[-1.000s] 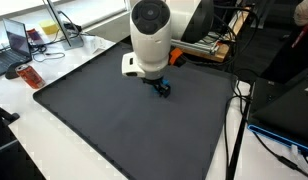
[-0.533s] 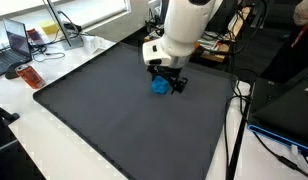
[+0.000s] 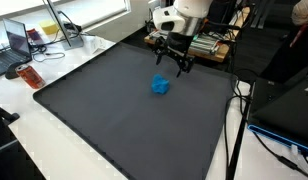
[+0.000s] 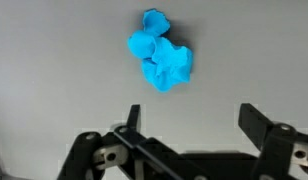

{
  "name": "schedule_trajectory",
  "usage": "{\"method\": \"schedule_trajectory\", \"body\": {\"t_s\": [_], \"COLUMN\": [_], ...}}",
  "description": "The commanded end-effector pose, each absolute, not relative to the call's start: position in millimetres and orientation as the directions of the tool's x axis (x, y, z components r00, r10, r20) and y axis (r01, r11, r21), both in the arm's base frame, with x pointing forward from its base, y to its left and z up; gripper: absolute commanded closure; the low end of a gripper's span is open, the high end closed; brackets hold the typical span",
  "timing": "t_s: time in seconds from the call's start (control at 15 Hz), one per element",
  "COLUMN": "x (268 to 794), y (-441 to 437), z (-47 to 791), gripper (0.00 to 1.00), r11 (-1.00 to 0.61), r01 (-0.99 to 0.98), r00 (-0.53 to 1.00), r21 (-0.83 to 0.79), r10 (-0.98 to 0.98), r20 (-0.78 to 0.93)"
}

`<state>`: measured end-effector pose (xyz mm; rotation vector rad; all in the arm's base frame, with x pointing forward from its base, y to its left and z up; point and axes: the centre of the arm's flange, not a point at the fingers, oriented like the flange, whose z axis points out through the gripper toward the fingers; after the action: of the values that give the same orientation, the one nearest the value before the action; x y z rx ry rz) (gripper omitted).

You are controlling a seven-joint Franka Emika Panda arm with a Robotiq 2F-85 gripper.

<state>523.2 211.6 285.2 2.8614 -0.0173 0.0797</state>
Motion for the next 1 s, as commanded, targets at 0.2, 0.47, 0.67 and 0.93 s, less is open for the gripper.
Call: {"method": "schedule_trajectory", "body": {"t_s": [0.2,0.47,0.67,0.93], "x": [474.3,453.2,439.0,428.3], "y": [191.8,179.8,167.8,154.1], "z": [351.0,378.2,397.0,422.8], "gripper": [0.0,0.0,0.0,0.0], "r11": [-0.977,-0.983,-0.989,-0.993], "r01": [-0.012,0.001,0.009,0.012], "r00": [0.995,0.995,0.997,1.0], "r21": [0.213,0.183,0.145,0.12], "r10": [0.009,0.02,0.02,0.015], "r20": [0.097,0.101,0.075,0.022]}}
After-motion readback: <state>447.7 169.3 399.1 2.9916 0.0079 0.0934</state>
